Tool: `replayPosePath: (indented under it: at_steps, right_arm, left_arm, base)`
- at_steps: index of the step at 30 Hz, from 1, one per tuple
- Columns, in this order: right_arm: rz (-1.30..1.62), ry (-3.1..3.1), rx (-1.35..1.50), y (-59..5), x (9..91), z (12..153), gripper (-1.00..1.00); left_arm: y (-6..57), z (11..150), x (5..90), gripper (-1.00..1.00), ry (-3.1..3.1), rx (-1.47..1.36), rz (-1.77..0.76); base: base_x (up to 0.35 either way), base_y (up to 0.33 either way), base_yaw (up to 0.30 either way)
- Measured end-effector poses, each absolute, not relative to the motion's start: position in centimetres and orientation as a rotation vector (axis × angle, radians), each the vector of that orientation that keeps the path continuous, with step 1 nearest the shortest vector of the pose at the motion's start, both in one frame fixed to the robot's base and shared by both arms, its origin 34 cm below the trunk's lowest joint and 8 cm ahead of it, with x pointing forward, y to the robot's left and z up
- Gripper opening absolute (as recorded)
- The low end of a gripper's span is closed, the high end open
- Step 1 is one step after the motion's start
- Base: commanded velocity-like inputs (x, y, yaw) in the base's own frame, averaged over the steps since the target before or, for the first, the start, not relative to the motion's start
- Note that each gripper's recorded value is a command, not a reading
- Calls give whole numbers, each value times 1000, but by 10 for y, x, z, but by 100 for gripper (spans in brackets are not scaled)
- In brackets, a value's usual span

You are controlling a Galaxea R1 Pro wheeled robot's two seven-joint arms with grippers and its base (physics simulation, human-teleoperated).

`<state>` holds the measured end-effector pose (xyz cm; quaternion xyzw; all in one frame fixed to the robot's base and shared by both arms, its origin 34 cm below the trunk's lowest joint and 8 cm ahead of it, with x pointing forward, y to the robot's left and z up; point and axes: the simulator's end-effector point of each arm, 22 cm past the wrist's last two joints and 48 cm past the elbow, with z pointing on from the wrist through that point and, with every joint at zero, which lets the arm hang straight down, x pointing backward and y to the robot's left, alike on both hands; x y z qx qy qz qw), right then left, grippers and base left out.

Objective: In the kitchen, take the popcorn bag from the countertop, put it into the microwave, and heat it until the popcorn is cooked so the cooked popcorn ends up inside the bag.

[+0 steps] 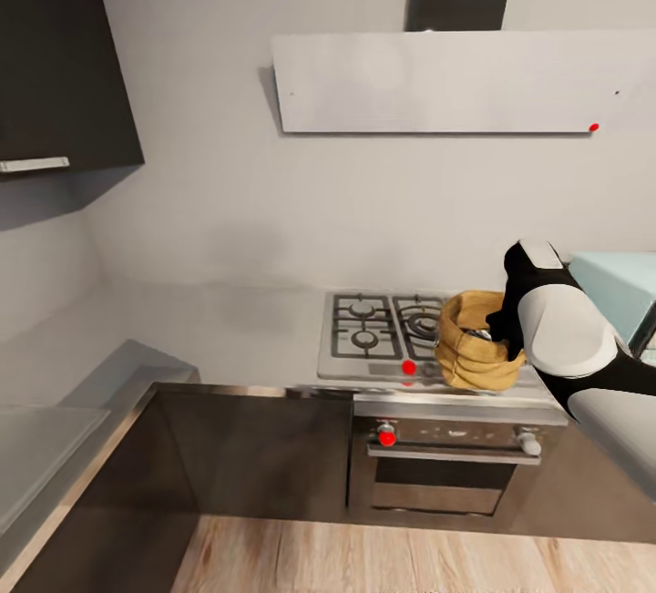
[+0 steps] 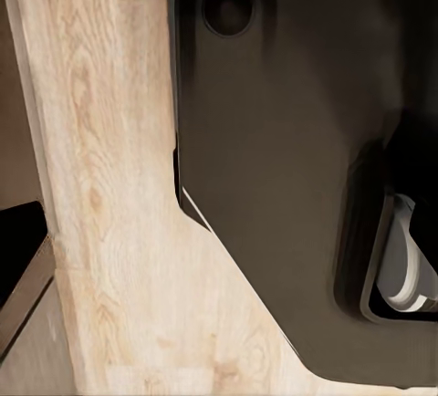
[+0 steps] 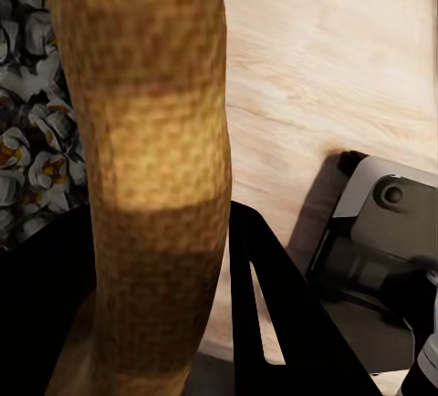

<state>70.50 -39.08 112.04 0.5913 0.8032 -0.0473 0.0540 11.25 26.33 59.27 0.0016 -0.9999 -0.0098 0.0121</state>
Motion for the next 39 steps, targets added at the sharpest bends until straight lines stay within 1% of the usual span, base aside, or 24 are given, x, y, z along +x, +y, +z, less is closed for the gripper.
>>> replayPosePath:
  at_steps: [9, 22, 32, 39]
  right_arm:
    - [-141, 2439, 1795, -391, 705, 1122, -100]
    - [-142, 2440, 1795, -390, 705, 1122, -100]
    - [-142, 2439, 1796, -390, 705, 1122, -100]
    - [-143, 2439, 1795, -390, 705, 1122, -100]
  left_arm:
    - [263, 593, 113, 100, -3120, 5, -30]
    - [262, 593, 113, 100, -3119, 5, -28]
    - [262, 593, 113, 100, -3119, 5, -28]
    - [262, 593, 113, 100, -3120, 5, -28]
  base:
    - [-13, 0, -287]
    - [-147, 0, -277]
    - [-10, 0, -252]
    - [-4, 0, -67]
